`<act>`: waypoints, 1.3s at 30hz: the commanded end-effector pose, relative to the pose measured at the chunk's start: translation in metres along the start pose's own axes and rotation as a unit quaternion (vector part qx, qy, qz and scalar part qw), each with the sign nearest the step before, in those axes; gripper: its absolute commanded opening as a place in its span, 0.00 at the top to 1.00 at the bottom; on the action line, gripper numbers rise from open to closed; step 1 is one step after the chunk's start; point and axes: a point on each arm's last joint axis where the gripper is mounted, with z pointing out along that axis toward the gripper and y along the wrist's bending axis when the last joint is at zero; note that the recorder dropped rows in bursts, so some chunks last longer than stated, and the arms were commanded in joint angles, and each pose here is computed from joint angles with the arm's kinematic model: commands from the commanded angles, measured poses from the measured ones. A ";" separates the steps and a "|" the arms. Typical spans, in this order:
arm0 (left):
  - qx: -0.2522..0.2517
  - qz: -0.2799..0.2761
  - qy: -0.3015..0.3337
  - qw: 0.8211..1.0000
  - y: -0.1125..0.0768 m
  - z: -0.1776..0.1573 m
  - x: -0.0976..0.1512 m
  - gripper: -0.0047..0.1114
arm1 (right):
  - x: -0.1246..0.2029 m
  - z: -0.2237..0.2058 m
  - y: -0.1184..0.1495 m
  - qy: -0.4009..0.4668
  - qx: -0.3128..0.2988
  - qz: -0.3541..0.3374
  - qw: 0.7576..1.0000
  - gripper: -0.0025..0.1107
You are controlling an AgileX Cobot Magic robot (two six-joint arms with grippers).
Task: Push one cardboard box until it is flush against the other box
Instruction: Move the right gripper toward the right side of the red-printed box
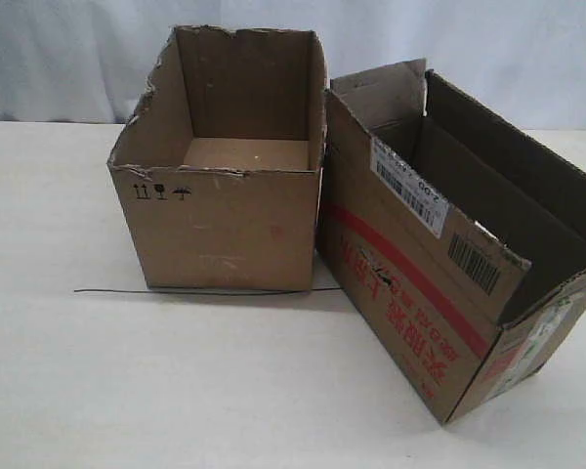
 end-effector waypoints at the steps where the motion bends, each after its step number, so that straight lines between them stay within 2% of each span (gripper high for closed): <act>1: -0.001 -0.001 -0.003 1.000 0.000 0.000 0.000 0.96 | -0.003 0.000 0.000 -0.022 -0.001 0.004 1.000 0.93; 2: -0.001 -0.001 -0.003 1.000 0.000 0.000 0.000 0.96 | -0.005 0.000 0.001 -0.035 -0.003 0.028 0.999 0.93; 3: -0.001 -0.001 -0.003 1.000 0.000 0.000 0.000 0.96 | -0.010 -0.001 0.000 -0.059 -0.006 0.092 0.994 0.93; 4: -0.001 -0.001 -0.003 1.000 0.000 0.000 0.000 0.96 | -0.011 -0.001 0.000 -0.066 -0.007 0.108 0.992 0.93; 7: -0.001 -0.001 -0.003 1.000 0.000 0.000 0.000 0.96 | -0.012 -0.001 -0.002 -0.076 -0.005 0.244 0.967 0.93; 11: -0.001 -0.001 -0.003 1.000 0.000 0.000 0.000 0.96 | -0.008 -0.001 0.000 -0.038 -0.007 0.202 0.979 0.93; 18: -0.001 -0.002 -0.002 1.000 0.000 0.000 0.000 0.96 | -0.069 0.023 -0.001 0.025 -0.015 0.201 0.979 0.93; 24: -0.001 -0.002 -0.002 1.000 0.000 0.000 0.000 0.96 | -0.144 0.047 -0.003 0.178 -0.034 0.089 0.979 0.93; 26: -0.001 -0.002 -0.002 1.000 0.000 0.000 0.000 0.96 | -0.164 0.054 -0.009 0.263 -0.014 0.051 0.963 0.93; 29: -0.001 -0.002 -0.002 1.000 0.000 0.000 0.000 0.96 | -0.176 0.061 -0.016 0.402 0.001 0.010 0.916 0.93; 30: -0.001 -0.002 -0.002 1.000 0.000 0.000 0.000 0.96 | -0.177 0.066 -0.017 0.437 -0.001 -0.001 0.899 0.93; 31: -0.001 -0.002 -0.002 1.000 0.000 0.000 0.000 0.96 | -0.178 0.076 -0.017 0.444 -0.004 -0.006 0.896 0.93; 34: -0.001 -0.002 -0.002 1.000 0.000 0.000 0.000 0.96 | -0.165 0.087 -0.008 0.473 -0.044 0.011 0.880 0.93; 39: -0.001 -0.002 -0.002 1.000 0.000 0.000 0.000 0.96 | -0.115 0.098 0.011 0.558 -0.112 0.014 0.822 0.93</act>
